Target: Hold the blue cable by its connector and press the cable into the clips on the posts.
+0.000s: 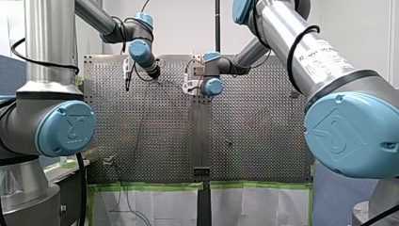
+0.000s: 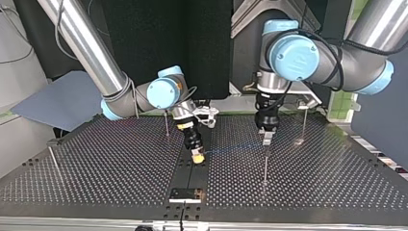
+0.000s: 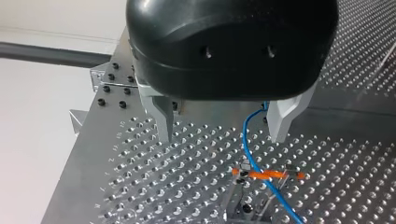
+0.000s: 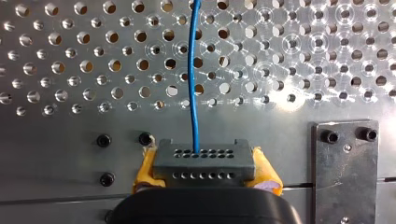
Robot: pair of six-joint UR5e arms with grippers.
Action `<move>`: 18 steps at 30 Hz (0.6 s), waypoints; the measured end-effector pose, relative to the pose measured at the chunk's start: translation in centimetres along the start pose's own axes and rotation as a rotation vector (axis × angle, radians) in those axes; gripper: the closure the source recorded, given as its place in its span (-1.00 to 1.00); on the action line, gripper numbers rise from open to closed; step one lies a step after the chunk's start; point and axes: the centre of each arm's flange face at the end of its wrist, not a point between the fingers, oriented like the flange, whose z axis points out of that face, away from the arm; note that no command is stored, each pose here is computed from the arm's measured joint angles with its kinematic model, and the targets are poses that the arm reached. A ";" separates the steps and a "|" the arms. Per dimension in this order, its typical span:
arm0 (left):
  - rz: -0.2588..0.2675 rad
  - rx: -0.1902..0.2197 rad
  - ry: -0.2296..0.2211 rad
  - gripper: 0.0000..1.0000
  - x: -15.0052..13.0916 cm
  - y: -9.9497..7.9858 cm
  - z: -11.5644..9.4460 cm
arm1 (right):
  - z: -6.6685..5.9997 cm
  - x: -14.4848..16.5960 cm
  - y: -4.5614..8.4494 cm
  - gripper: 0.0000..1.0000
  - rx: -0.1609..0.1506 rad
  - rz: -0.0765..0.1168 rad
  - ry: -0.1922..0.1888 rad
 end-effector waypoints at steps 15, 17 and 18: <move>0.099 -0.003 0.035 -1.00 3.6 -2.4 1.6 | 0.0 0.0 0.1 1.00 -0.003 0.001 0.002; 0.099 -0.012 0.040 -1.00 3.9 -2.6 1.9 | 0.0 0.0 0.1 1.00 -0.003 0.001 0.002; 0.100 -0.016 0.044 -1.00 4.0 -2.7 2.0 | 0.0 0.0 0.1 1.00 -0.002 0.001 0.002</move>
